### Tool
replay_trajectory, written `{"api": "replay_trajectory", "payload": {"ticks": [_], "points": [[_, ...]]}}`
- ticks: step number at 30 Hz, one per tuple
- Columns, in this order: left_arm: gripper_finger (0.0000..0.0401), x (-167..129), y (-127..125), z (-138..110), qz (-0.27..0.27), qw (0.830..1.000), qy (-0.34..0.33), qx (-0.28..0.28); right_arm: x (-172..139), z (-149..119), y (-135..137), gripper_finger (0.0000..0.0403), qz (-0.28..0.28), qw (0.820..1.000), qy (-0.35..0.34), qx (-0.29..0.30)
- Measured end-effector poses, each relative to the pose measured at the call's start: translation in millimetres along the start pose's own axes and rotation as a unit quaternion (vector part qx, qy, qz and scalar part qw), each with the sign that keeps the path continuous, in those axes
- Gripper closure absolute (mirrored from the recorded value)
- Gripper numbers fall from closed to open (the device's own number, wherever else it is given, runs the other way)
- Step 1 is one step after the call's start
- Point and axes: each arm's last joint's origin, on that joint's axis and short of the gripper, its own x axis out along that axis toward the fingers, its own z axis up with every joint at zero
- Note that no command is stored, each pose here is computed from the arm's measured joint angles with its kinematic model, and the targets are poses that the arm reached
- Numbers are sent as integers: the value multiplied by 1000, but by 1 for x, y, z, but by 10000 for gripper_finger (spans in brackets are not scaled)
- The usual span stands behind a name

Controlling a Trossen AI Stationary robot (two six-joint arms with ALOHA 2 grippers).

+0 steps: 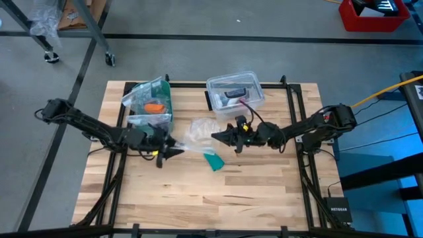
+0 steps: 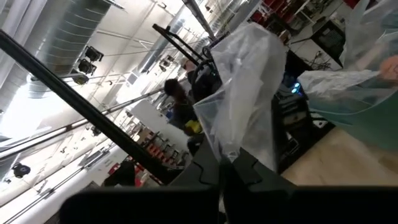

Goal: Roll bandage
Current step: Open the transparent zip bag

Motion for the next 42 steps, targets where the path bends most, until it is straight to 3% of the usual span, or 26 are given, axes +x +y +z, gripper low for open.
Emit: {"api": "replay_trajectory", "payload": {"ticks": [9,17,42], "points": [[260,-3,-10,-4,-52,998,19,12,0,-1,1,403,8,1000,10,0],[260,-2,-7,-3,-11,1000,0,29,0,-3,2,403,35,999,40,2],[260,-2,-8,-3,-24,1000,7,-13,-1,-5,5,403,68,994,81,41]]}}
